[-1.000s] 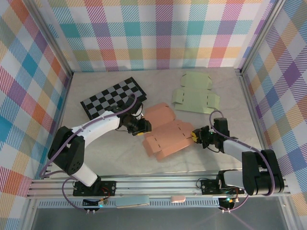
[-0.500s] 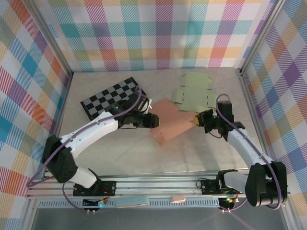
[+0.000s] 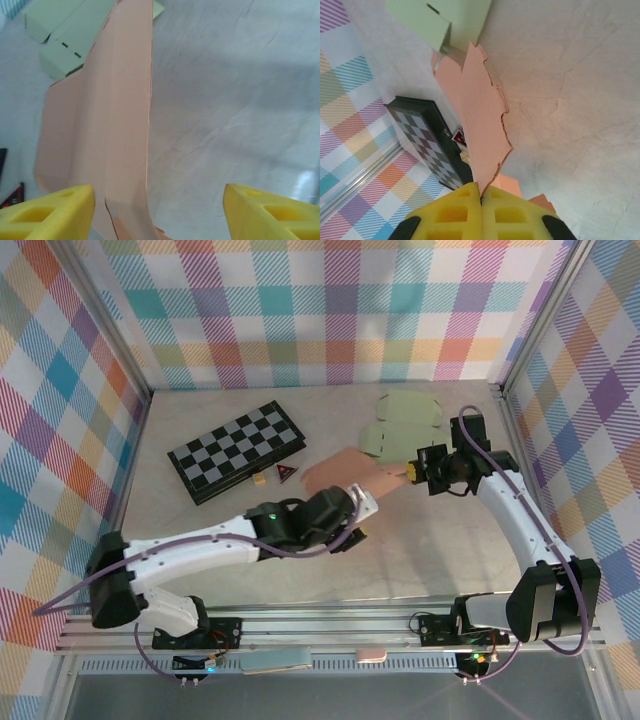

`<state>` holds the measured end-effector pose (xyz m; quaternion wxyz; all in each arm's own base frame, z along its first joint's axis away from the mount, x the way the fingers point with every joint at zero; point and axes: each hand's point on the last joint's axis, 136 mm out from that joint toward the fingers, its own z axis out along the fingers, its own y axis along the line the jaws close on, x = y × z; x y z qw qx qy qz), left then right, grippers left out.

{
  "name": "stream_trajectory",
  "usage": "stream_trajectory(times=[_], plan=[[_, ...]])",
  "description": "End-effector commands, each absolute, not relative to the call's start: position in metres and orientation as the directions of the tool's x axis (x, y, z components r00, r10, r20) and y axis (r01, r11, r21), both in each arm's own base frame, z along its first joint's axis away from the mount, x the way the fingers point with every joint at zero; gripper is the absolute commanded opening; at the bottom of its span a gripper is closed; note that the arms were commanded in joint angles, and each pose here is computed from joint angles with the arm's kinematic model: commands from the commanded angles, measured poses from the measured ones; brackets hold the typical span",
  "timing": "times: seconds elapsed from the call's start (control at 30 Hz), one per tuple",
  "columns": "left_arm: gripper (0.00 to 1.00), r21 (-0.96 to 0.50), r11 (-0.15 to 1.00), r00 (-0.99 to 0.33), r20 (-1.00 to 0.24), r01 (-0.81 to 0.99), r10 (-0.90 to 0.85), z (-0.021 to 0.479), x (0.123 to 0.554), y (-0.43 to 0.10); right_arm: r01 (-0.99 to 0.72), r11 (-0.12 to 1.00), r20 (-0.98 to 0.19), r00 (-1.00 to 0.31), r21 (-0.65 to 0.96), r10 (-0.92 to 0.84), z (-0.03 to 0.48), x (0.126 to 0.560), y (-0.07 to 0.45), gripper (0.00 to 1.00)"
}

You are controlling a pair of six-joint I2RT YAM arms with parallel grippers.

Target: Fold the paper box

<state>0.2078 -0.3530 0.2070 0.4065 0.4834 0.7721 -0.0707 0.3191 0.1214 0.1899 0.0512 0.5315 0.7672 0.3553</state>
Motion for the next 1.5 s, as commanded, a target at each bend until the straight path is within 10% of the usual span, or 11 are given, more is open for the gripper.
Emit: stream_trajectory(times=[0.0,0.27,0.43,0.6,0.77,0.97,1.2,1.47], plan=[[0.68,0.476,0.564,-0.126,-0.679,0.675,0.723,0.226,0.237,-0.35,0.821,0.165,0.328,-0.392,0.547,0.86,0.193,0.31,0.122,0.0],[0.56,0.604,0.546,-0.113,-0.604,0.581,0.789,0.218,0.264,-0.359,0.831,0.165,0.344,-0.39,0.531,0.854,0.199,0.306,0.125,0.0],[0.01,0.609,0.538,-0.102,-0.602,0.583,0.792,0.224,0.265,-0.362,0.804,0.175,0.325,-0.415,0.569,0.85,0.211,0.314,0.126,0.02],[0.0,0.539,0.626,-0.095,-0.711,0.563,0.697,0.275,0.274,-0.358,0.656,0.295,0.105,-0.498,0.694,0.861,0.274,0.34,0.102,0.55],[0.0,0.249,0.693,-0.201,-0.843,0.677,0.499,0.329,0.281,-0.355,0.508,0.44,-0.209,-0.449,0.741,0.869,0.354,0.351,0.055,0.83],[0.0,-0.193,0.647,-0.45,-0.855,0.737,0.257,0.371,0.284,-0.347,0.481,0.574,-0.418,-0.398,0.663,0.817,0.397,0.348,0.024,0.86],[0.0,-0.415,0.732,-0.699,-0.706,0.541,0.116,0.331,0.321,-0.295,0.498,0.588,-0.374,-0.468,0.638,0.801,0.375,0.345,0.034,0.83],[0.0,-0.268,0.777,-0.746,-0.565,0.57,0.353,0.229,0.341,-0.283,0.501,0.615,-0.273,-0.596,0.609,0.755,0.329,0.34,0.082,0.78]])
